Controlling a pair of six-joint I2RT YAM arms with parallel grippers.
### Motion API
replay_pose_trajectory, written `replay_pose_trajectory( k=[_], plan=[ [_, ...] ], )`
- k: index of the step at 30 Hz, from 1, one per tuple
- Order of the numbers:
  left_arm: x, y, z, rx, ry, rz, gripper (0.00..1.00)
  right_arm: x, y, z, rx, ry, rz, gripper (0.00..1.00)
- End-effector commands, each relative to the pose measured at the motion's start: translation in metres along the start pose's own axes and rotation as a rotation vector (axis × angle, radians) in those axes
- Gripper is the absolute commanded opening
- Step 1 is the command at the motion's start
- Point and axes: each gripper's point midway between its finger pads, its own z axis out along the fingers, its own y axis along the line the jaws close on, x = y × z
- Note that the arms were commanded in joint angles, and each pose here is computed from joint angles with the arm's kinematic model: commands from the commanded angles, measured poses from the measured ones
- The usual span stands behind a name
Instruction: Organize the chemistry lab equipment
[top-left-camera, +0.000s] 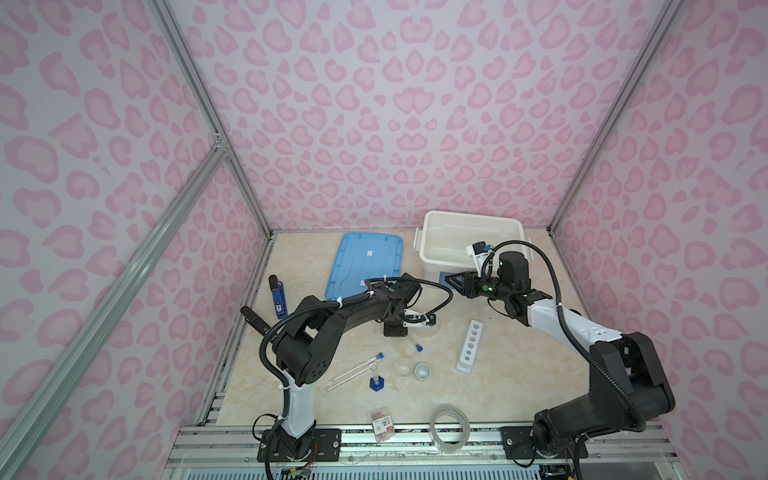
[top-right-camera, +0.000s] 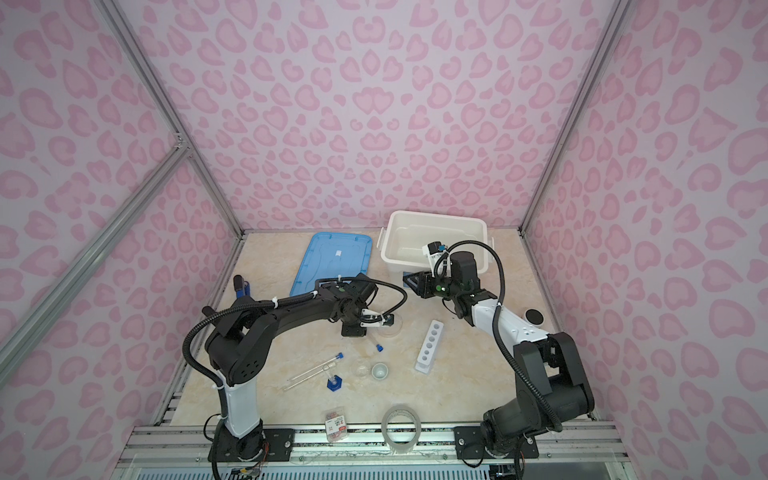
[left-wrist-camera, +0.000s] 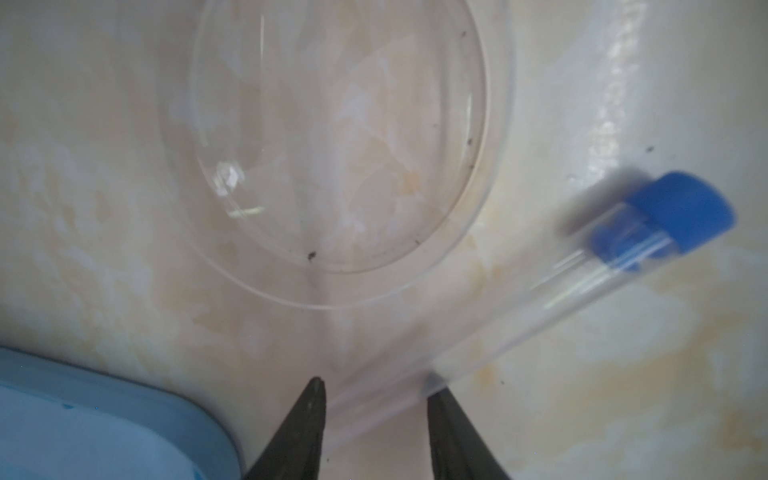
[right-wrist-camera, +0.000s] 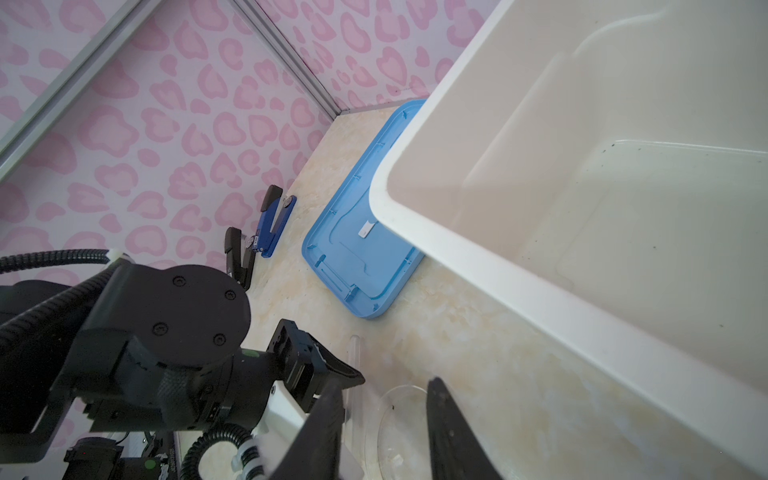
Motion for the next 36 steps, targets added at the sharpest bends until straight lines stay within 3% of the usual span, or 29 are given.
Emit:
replay_pose_trajectory(
  k=[1,7,13,20,26,36],
  plan=[
    [0.003,-0.008,0.001,0.034,0.007,-0.009,0.41,0.0,-0.001,0.001,-0.005,-0.003,0.008,0.35],
    [0.009,-0.015,0.0,0.042,0.021,-0.021,0.31,0.001,-0.003,0.001,0.003,-0.002,0.018,0.35],
    [0.01,-0.015,-0.005,0.041,0.029,-0.025,0.27,0.003,-0.004,0.001,0.006,0.0,0.023,0.35],
    [0.004,-0.016,-0.003,0.058,0.016,-0.031,0.35,0.003,-0.006,0.002,0.011,-0.001,0.028,0.35],
    [-0.002,-0.019,0.001,0.074,0.003,-0.034,0.35,0.004,-0.008,0.001,0.014,0.0,0.034,0.35],
    [0.001,-0.029,0.005,0.097,0.008,-0.041,0.2,0.002,-0.013,-0.004,0.021,-0.02,0.057,0.35]
  ],
)
